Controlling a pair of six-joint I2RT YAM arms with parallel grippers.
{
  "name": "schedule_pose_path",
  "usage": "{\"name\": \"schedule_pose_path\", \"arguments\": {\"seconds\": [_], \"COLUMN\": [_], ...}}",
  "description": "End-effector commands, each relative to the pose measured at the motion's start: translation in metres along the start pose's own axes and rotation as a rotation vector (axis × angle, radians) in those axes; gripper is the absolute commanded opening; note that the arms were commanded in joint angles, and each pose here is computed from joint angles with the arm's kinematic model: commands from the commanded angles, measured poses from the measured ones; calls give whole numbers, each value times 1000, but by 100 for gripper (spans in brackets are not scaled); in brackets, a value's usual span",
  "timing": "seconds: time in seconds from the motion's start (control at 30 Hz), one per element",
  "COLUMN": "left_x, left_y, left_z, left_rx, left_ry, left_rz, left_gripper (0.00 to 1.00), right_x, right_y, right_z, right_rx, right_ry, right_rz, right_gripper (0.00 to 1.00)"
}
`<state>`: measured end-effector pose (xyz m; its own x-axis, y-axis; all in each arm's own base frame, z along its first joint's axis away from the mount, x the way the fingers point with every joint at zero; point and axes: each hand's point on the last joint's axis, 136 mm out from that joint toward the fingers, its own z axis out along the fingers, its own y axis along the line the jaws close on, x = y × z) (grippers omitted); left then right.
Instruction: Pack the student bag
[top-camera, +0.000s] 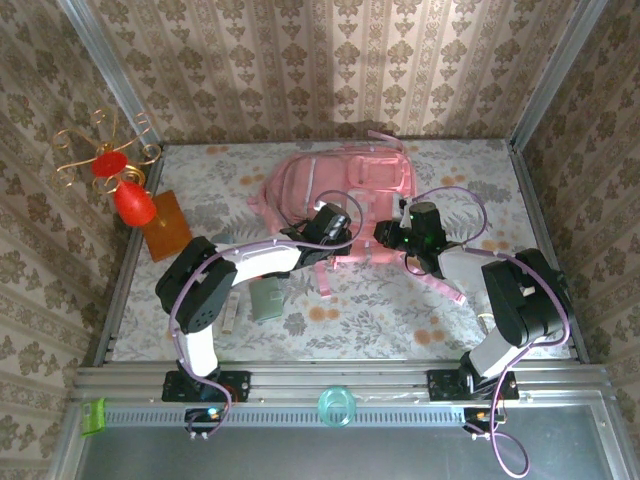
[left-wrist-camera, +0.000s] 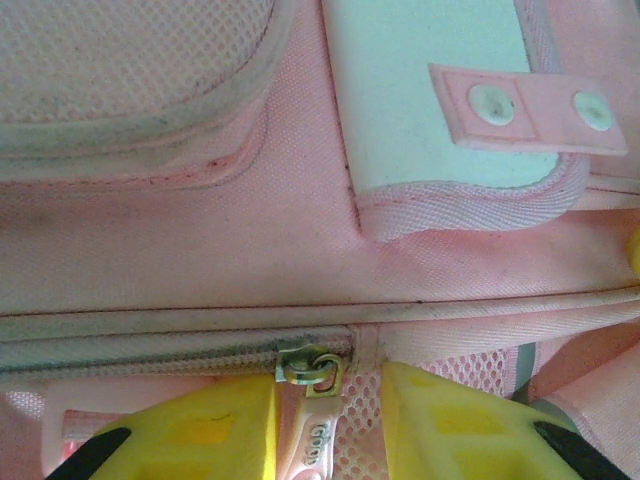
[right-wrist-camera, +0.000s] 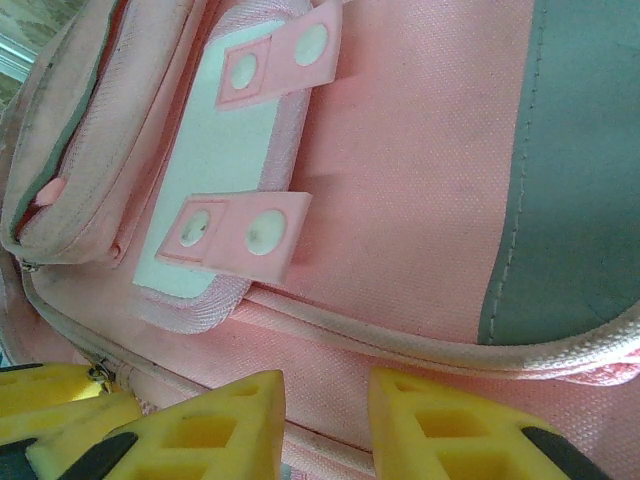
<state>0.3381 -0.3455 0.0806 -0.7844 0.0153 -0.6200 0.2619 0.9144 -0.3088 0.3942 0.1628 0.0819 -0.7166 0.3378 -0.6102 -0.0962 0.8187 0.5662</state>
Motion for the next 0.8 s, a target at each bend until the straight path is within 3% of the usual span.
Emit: {"name": "schedule_pose_path", "arguments": {"seconds": [0.0,0.37,0.77], "left_x": [12,30,-3], "left_y": [14,15,3], "left_z": [8,2,9], "left_rx": [-49,-25,55], "left_ry": [23,61,-2], "left_rz": [-9,-22,29], "left_gripper": [30,31,29], "right_x": [37,36,41], "right_y": [-24,-25,-28], "right_z": [1,1,1], "right_rx": [64,64,65], "right_ry": [120,119,127], "right_rz": [35,36,40], "right_gripper": [30,30,30]}}
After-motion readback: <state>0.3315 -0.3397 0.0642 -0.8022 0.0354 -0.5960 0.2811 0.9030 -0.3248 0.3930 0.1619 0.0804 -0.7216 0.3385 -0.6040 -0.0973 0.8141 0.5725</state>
